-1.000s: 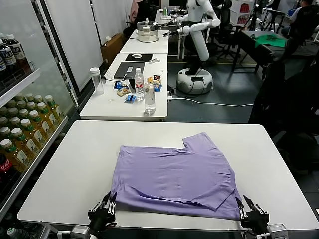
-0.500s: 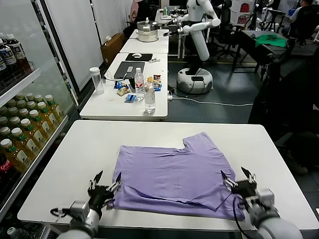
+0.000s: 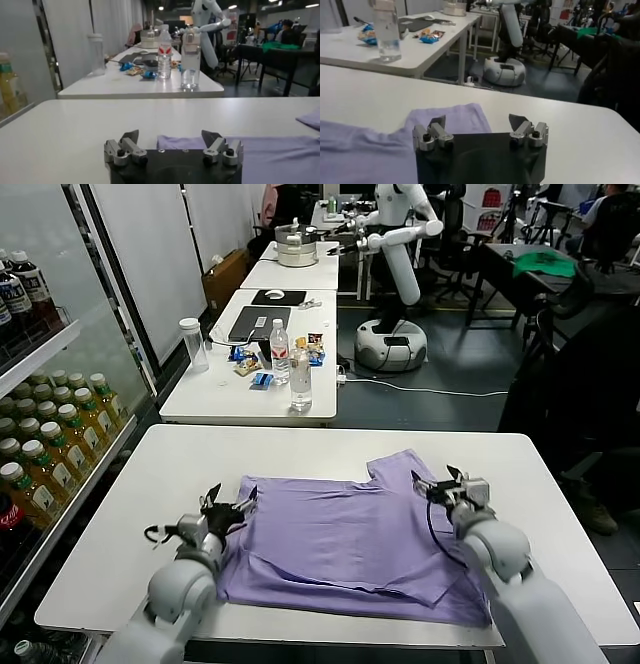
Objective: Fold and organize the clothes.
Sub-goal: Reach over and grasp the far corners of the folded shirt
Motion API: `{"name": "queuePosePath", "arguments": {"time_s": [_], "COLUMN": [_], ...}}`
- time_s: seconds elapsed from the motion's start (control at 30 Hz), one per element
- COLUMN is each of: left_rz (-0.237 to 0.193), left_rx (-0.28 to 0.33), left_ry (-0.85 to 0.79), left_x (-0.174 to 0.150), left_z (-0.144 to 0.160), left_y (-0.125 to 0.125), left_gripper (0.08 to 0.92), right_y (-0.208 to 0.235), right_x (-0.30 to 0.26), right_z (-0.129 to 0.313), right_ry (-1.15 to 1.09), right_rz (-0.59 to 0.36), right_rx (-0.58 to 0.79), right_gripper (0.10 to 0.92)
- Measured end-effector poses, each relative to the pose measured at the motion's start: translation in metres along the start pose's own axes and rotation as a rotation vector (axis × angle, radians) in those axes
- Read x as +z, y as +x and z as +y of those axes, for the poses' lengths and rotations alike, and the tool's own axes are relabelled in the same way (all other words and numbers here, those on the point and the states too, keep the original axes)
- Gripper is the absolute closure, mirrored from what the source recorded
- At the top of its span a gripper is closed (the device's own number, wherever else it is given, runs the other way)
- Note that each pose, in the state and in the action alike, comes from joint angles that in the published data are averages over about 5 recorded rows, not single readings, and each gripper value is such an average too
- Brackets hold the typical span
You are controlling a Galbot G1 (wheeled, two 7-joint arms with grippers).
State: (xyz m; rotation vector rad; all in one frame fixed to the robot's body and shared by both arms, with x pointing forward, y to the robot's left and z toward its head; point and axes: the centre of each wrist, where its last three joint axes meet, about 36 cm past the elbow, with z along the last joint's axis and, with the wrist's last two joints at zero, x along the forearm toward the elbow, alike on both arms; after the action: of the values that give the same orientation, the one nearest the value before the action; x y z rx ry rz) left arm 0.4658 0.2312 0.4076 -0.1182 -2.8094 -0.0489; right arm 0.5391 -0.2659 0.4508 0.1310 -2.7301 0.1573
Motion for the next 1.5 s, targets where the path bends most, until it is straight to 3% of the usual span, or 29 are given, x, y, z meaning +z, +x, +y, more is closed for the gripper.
{"name": "queuePosePath", "arguments": {"time_s": [0.27,0.53,0.63,0.77,1.37,1.5], "left_rz": [0.03,0.078,0.09,0.108,0.138,0.126], "left_rx": [-0.004,-0.01,-0.003,0.006,0.029,0.036], "left_ry": [-0.016,-0.018,-0.017,-0.015,0.033,0.052], "left_x": [-0.007,-0.005,-0.003,0.002,0.014,0.014], "left_z": [-0.001,0.001,-0.002,-0.005,-0.003,0.0], "left_y": [-0.041,-0.056,-0.056,-0.056,-0.047,-0.041], "left_gripper": [0.177,0.178,0.211,0.32,0.835,0.889], "right_y": [-0.044,-0.069,-0.073,-0.075,-0.063,-0.055], "right_x": [-0.012,-0.002,0.001,0.006,0.025,0.026], "right_z": [-0.001,0.004,0.006,0.007,0.011,0.012], "right_ry": [-0.014,-0.027,-0.027,-0.025,-0.061,-0.067], "right_rz": [0.05,0.112,0.127,0.139,0.158,0.144], "right_rx": [0.026,0.038,0.035,0.029,-0.024,-0.034], "right_gripper": [0.2,0.2,0.2,0.22,0.72,0.84]}}
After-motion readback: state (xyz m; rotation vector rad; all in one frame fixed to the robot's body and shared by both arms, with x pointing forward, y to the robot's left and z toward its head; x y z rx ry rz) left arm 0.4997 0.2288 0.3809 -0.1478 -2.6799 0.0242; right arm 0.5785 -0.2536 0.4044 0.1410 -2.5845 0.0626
